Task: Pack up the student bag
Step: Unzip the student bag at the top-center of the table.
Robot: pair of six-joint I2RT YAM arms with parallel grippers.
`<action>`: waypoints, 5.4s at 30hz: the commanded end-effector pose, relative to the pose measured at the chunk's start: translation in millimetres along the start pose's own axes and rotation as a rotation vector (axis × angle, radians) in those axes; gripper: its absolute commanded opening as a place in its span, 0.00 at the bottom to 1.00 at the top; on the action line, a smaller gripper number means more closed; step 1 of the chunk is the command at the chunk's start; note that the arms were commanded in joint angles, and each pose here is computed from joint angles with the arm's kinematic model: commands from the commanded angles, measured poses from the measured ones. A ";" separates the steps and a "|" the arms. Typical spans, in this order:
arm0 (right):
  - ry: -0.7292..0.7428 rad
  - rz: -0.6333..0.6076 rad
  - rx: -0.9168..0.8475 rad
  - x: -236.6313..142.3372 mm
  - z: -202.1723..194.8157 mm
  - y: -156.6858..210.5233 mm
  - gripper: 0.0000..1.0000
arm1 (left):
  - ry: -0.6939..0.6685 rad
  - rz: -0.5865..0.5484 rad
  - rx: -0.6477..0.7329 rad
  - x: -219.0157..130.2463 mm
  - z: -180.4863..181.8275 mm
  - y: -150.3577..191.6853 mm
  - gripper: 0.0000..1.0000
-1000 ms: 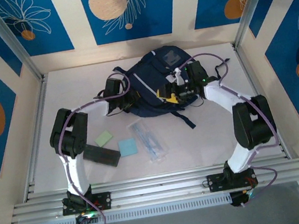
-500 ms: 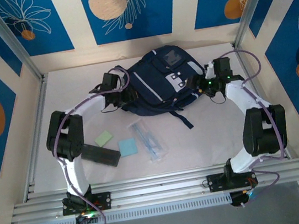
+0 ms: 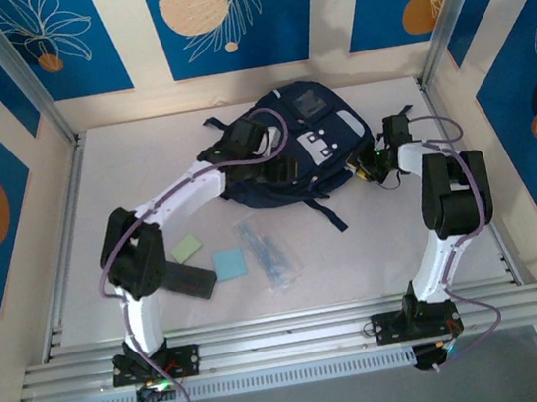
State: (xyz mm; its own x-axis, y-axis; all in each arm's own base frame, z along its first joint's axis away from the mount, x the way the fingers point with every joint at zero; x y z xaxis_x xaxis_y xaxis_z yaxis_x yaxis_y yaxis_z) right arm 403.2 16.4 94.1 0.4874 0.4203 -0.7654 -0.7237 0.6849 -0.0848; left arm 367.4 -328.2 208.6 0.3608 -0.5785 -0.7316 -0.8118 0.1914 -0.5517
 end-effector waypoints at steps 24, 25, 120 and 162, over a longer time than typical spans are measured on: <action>-0.125 0.172 0.011 20.4 11.6 76.8 0.00 | -0.365 0.190 0.081 78.8 50.9 31.0 0.36; -0.125 0.175 0.010 20.7 11.5 77.0 0.00 | -0.349 0.186 0.064 79.1 51.9 30.5 0.35; -0.257 0.161 -0.164 -43.1 87.1 107.4 0.47 | -0.225 0.319 -0.028 24.9 105.4 52.1 0.00; -0.220 0.108 0.049 21.2 90.2 131.9 0.00 | -0.144 0.160 -0.029 -25.3 78.9 39.2 0.00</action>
State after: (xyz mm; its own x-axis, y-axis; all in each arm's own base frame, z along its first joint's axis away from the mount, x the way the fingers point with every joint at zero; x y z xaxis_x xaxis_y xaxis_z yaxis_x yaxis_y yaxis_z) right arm 361.4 192.3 125.3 0.4338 0.7161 -0.5469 -0.8046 0.5811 0.1227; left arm 351.8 -281.3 166.7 0.1866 -0.5328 -0.8254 -0.8679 0.3042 -0.3926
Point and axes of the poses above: each hand's point on the last joint's axis, 136 mm out from that joint toward the fingers, its own x axis out along the fingers, its own z axis along the line the jaws close on, y = z × x, the point moved 7 cm from there along -x, back along the fingers, and after that the axes turned 2 degrees about x, right-handed, at the moved point
